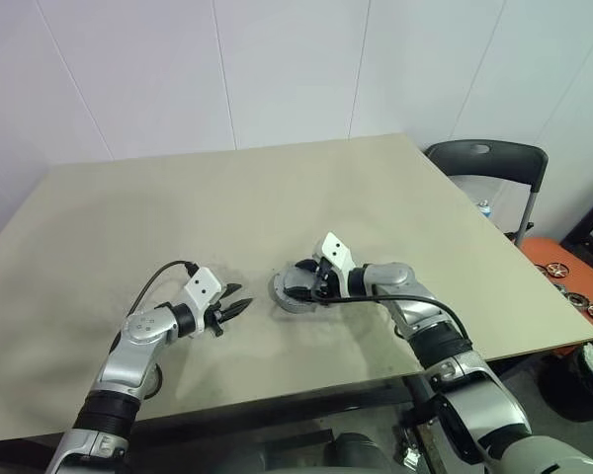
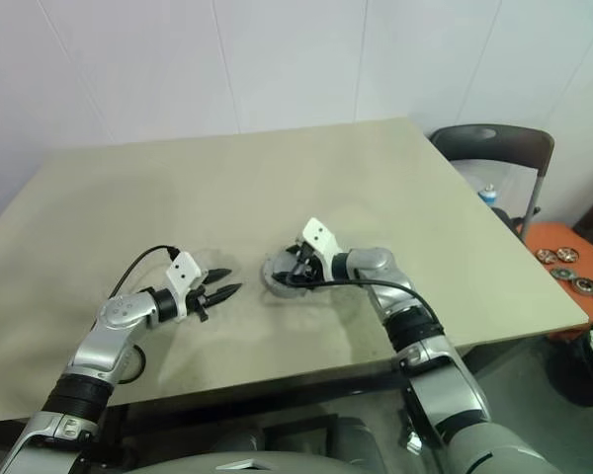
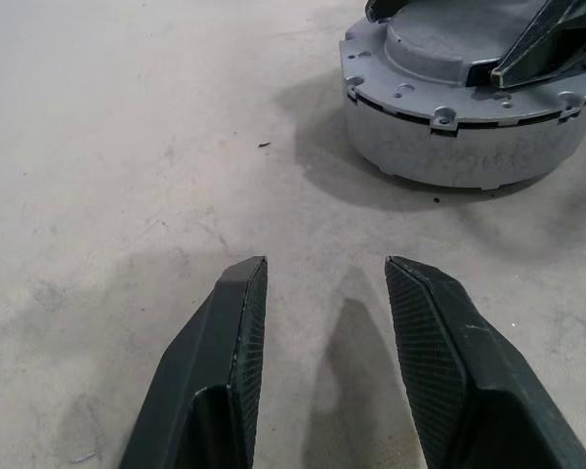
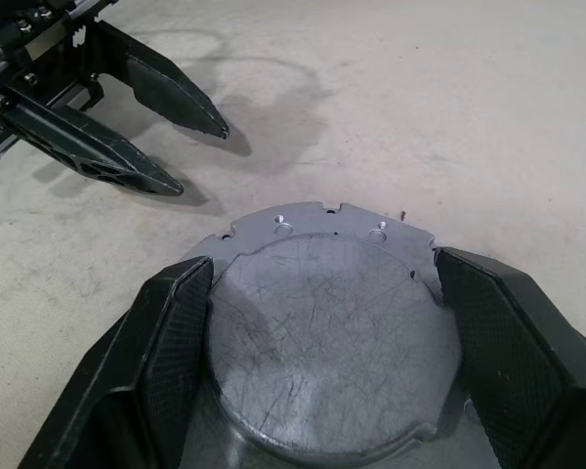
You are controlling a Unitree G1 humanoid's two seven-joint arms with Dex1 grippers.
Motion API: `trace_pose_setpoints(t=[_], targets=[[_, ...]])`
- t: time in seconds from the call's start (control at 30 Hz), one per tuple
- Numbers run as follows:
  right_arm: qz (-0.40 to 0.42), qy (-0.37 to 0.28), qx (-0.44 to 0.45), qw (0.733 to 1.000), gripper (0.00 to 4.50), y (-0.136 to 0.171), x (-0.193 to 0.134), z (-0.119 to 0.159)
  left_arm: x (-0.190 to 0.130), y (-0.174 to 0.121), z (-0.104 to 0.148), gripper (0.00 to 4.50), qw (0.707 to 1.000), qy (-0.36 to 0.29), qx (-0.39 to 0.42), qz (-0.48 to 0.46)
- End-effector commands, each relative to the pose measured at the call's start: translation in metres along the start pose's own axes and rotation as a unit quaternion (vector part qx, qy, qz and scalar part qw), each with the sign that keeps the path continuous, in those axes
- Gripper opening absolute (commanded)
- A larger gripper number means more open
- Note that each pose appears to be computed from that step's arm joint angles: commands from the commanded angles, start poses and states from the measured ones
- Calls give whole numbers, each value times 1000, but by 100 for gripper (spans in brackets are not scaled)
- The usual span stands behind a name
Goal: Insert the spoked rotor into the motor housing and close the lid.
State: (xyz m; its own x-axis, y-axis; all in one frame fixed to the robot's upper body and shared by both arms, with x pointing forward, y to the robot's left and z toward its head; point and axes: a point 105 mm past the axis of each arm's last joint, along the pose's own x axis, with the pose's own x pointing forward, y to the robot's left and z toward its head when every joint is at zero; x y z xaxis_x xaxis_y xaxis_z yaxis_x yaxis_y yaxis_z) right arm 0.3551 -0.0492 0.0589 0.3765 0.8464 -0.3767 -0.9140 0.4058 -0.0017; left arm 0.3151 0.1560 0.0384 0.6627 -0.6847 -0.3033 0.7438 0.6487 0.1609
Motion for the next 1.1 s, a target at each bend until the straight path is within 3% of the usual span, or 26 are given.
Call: trace_pose_setpoints(t=[0.03,0.57,0.7,0.93,1.1], targets=[[-12,33,16,999,325,-5,-1,-14,0,5,14,205,1000,-23,16,6],[-7,102,10,995,325,-6,-5,-37,-1,5,14,205,1000,-24,17,9],[-5,101,12,995,325,-5,-5,-38,6,0,23,205,999,-42,17,-7],[-2,98,11,995,325,-3,-3,-37,56,-6,65,205,993,-85,49,-71],[-8,95,13,995,325,-3,-4,-37,82,-17,66,205,988,-72,60,-120]])
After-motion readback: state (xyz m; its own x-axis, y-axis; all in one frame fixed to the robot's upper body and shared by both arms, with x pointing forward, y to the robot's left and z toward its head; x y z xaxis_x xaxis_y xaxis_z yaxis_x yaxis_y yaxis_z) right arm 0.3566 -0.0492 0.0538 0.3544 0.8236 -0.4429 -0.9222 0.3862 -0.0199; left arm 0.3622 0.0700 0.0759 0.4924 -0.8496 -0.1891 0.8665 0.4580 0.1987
